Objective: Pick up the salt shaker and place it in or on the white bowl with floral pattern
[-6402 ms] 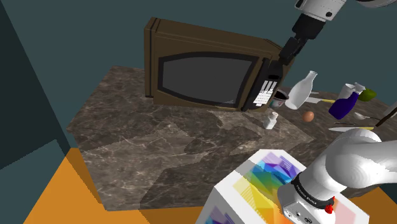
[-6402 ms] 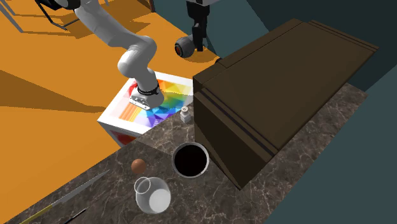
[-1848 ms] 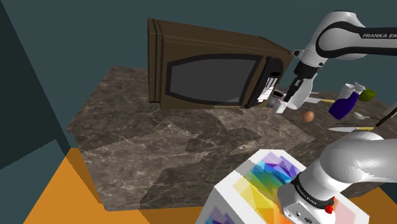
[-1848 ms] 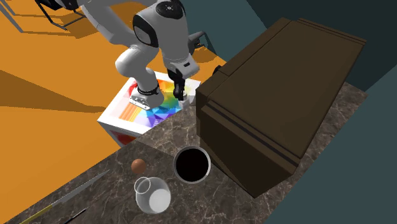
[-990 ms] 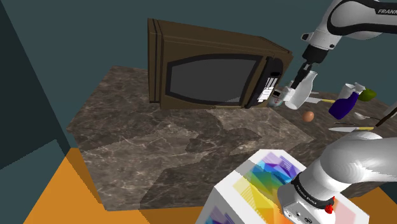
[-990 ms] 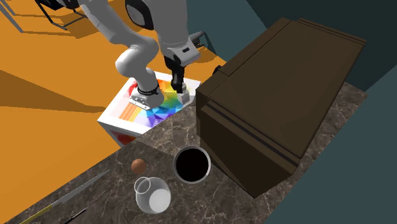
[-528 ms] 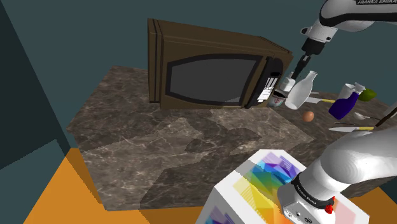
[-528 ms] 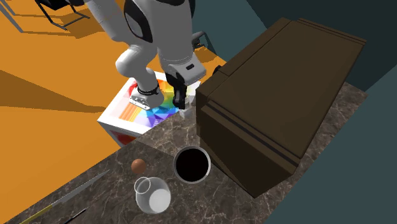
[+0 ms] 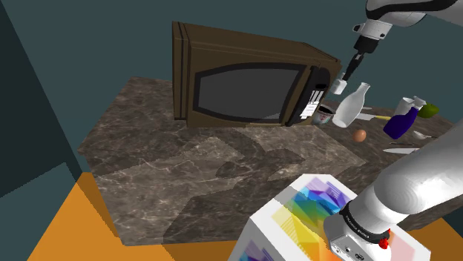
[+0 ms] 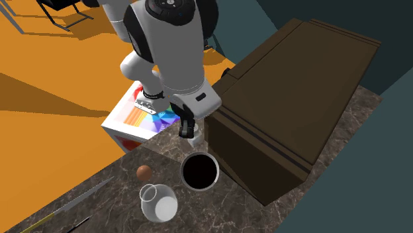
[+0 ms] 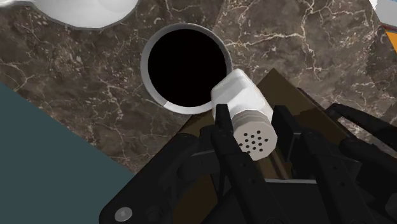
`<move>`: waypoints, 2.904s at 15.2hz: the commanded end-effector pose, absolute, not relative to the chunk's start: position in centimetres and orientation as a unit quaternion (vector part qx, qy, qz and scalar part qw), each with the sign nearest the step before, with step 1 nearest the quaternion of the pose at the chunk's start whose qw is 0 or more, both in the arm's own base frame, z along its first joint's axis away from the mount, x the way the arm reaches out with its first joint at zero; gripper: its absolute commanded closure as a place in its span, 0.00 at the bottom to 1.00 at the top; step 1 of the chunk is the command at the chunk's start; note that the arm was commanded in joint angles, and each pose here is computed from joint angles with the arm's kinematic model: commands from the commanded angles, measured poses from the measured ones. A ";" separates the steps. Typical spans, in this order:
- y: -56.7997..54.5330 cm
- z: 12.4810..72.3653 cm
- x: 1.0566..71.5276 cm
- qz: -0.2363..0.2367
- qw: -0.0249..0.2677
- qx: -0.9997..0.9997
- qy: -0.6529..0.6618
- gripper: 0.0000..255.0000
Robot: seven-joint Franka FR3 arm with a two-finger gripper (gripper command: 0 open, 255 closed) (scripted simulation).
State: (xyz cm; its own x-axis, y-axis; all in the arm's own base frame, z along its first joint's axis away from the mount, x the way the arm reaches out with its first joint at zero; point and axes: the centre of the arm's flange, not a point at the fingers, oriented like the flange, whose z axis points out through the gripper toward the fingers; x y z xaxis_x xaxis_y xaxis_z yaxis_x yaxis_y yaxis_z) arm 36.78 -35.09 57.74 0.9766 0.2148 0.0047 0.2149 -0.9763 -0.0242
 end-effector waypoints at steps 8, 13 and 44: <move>-38.5 55.1 38.7 -0.001 0.011 -0.994 -0.109 1.00; -38.5 52.5 38.7 -0.001 0.011 -0.994 -0.109 1.00; -38.7 52.0 38.7 -0.001 0.011 -0.994 -0.109 0.00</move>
